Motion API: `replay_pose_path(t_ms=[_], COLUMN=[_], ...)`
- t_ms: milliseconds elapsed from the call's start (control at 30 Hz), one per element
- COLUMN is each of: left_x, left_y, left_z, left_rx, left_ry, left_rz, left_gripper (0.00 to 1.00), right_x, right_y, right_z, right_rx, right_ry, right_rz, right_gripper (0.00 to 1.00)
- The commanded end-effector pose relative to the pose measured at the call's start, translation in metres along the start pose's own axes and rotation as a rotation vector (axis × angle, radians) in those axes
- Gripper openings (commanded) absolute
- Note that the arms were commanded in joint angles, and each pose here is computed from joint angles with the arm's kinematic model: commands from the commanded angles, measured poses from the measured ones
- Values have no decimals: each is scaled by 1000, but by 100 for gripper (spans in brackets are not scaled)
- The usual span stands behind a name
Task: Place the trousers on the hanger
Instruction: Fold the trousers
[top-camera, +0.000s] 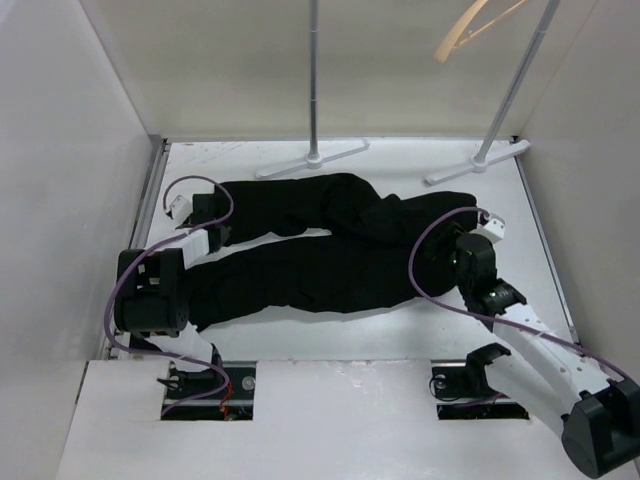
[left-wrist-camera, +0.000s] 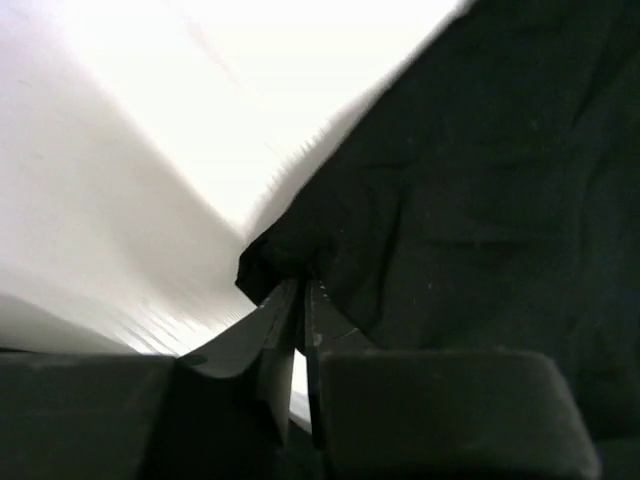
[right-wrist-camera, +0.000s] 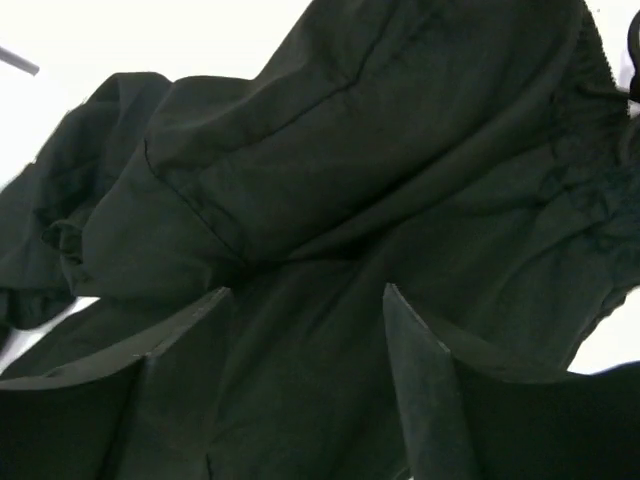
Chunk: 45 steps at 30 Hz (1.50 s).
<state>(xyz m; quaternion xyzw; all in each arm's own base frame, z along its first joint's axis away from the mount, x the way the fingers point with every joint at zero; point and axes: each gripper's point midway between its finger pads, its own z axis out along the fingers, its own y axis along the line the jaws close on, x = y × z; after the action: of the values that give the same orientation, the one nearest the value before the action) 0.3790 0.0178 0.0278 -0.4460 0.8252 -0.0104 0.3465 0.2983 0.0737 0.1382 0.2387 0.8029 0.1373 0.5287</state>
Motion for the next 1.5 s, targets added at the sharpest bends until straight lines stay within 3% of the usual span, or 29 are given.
replay_pose_path(t_ms=[0,133,267,367,467,533,633,700,800,1000,1100,1267,1467], left_x=[-60,-142,-179,-158,-107,-85,-54,-37,-12,-9,-8,-27,-88], left_y=[-5,6,4,-5,-27,-18,9,21,29,11,6,-10,6], left_z=[-8,-31,-34,-26,-32,-37,-46,-49,-47,-15,5,19,13], left_rx=[17,3,-12,10,97,93,68,67,72,71,49,98,51], left_ry=[-123,-291,-326,-251,-183,-153,-100,-75,-11,8,15,-31,-170], left_rz=[-171,-323,-351,-327,-250,-219,-188,-174,-151,-145,-154,-261,-355], left_gripper=[3,2,2,9,30,48,62,66,65,63,47,12,4], right_x=[-13,-22,-44,-52,-62,-66,-59,-54,-43,-31,-27,-40,-88], right_y=[5,-14,-40,-63,-64,-54,-36,-32,-29,-12,-14,-30,-72], right_z=[-4,-6,7,22,37,43,47,49,54,49,47,54,91], right_rx=[-21,34,144,225,218,185,146,148,142,94,100,147,276], right_ry=[-68,-113,-152,-146,-130,-112,-101,-92,-65,-48,-46,-72,-91], right_rz=[81,125,153,175,198,190,175,159,146,120,118,136,150], right_gripper=[69,71,75,76,74,72,72,72,72,71,71,73,77])
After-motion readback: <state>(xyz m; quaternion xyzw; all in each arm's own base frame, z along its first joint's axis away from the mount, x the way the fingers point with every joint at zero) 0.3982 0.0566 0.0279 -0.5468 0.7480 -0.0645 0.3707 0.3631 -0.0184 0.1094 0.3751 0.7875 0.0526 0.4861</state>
